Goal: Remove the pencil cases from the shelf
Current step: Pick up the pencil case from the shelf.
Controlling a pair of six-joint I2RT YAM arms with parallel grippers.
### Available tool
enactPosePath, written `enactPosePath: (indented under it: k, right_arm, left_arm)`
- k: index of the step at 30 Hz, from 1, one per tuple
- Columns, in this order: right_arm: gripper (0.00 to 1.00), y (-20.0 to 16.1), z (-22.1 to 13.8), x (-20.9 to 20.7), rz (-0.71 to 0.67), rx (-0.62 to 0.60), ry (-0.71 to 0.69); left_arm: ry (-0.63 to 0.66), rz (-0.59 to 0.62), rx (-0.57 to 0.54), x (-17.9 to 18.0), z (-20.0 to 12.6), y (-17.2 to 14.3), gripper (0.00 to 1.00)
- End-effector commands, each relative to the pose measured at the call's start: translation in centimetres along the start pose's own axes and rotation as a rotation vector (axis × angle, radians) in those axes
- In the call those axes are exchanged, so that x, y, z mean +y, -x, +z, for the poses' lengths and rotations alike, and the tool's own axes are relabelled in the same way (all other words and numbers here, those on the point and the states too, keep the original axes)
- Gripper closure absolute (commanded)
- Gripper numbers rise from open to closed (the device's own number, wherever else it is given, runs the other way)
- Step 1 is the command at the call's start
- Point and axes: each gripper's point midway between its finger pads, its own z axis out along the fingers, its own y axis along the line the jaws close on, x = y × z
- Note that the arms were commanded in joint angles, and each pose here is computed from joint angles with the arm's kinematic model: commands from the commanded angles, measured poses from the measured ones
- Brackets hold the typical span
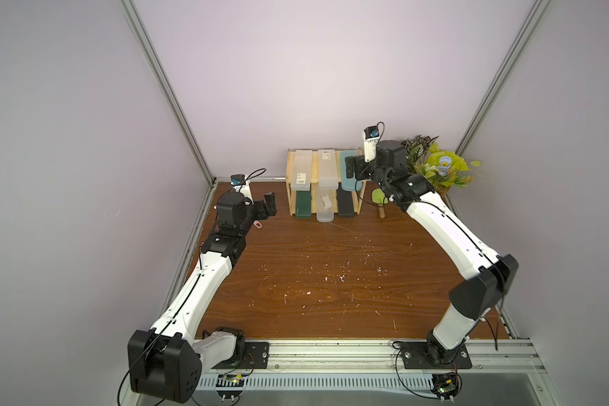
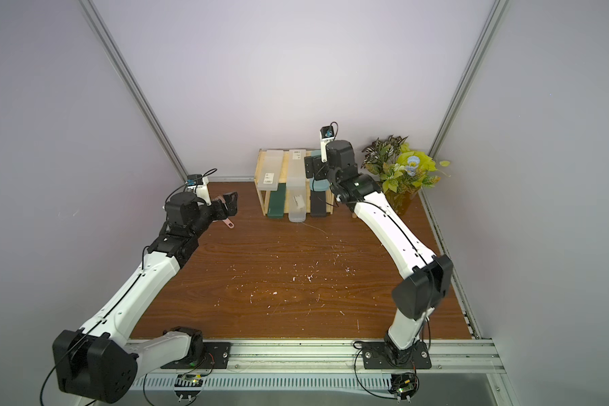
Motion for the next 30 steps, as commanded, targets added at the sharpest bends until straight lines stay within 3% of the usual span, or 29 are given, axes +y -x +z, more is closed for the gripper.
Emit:
enactPosePath:
  k: [1,7,13,30]
  right_arm:
    - [0.01,-2.3,1.6,1.1,0.018,0.164,0.044]
    - [0.01,-1.6,4.7,1.3,0.053,0.220,0.066]
    - [0.01,-5.5,7.3,-0.5,0.074,0.311,0.029]
    - [0.01,-8.6,9.4,-1.4,0.078,0.370,0.007]
  left_arm:
    - [-0.012,-0.025,0.035,-0.6,-0.2,-0.5,0.00]
    - [-0.010,-0.020,0.077,-0.6,-0.2,-1.6,0.00]
    - [-0.012,-0.018,0.147,-0.6,0.6,-3.2,0.00]
    - [0.002,-0.012,0.157,-0.6,0.9,-3.7,0.00]
